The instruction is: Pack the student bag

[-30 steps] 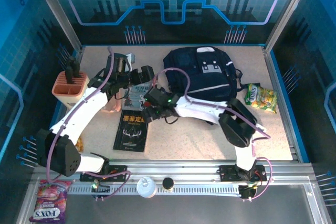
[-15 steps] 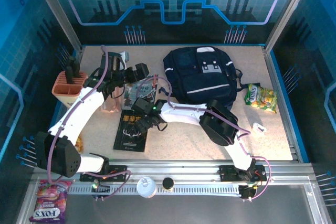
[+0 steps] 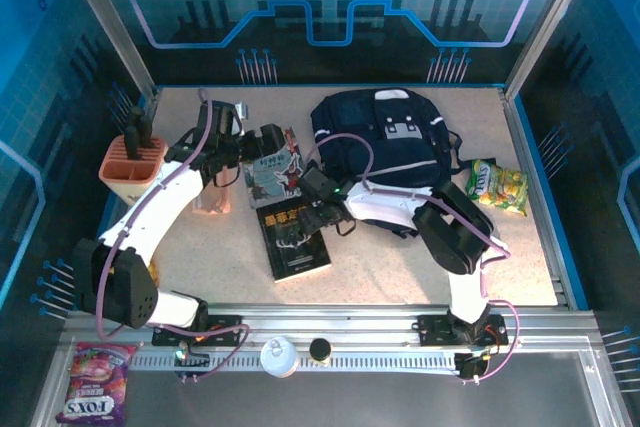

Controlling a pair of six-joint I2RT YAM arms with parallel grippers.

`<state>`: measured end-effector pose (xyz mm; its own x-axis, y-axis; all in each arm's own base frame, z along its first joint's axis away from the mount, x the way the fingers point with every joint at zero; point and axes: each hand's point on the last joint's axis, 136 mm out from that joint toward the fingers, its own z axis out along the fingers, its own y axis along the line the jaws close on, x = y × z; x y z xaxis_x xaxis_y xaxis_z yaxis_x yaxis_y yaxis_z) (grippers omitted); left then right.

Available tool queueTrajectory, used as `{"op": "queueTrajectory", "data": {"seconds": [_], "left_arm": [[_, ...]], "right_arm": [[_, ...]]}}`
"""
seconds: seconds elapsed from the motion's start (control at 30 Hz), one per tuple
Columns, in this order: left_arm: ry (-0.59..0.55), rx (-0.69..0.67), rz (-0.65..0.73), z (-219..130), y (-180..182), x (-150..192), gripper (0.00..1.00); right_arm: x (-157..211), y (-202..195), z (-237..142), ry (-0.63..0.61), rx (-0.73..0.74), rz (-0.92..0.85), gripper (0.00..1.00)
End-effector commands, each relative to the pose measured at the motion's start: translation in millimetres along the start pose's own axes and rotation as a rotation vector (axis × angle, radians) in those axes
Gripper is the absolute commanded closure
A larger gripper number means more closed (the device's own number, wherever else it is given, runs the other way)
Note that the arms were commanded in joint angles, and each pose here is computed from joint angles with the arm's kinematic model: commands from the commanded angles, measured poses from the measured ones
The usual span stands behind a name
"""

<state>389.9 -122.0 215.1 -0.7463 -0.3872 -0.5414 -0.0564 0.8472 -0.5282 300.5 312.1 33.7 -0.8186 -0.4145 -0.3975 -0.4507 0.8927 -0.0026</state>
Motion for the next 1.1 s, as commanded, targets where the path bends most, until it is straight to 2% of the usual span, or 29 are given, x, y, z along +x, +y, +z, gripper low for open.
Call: {"op": "queueTrajectory", "data": {"seconds": [0.0,0.1,0.23,0.33,0.5,0.6,0.73,0.97,1.07], "left_arm": [[0.055,-0.054,-0.015,4,16,13,0.01],[0.125,-0.075,-0.044,6,29,38,0.01],[0.238,-0.105,-0.117,8,48,83,0.03],[0.317,-0.119,-0.200,8,62,121,0.07],[0.376,-0.152,-0.311,13,87,167,0.18],[0.397,-0.129,-0.353,18,89,180,0.27],[0.420,-0.119,-0.402,27,93,191,0.41],[0.441,-0.107,-0.445,37,93,200,0.50],[0.455,-0.111,-0.443,41,93,207,0.50]], "right_arm": [[-1,1,-20,-0.023,-0.051,0.036,0.13],[-8,8,-37,-0.058,-0.145,0.137,0.16],[-7,9,-37,-0.049,-0.220,0.244,0.20],[-6,10,-29,-0.006,-0.249,0.278,0.28],[-2,7,-10,0.063,-0.221,0.286,0.44],[0,5,-2,0.097,-0.211,0.295,0.53],[1,5,2,0.109,-0.217,0.294,0.59],[9,6,11,0.162,-0.228,0.303,0.64],[15,4,15,0.191,-0.218,0.311,0.65]]}}
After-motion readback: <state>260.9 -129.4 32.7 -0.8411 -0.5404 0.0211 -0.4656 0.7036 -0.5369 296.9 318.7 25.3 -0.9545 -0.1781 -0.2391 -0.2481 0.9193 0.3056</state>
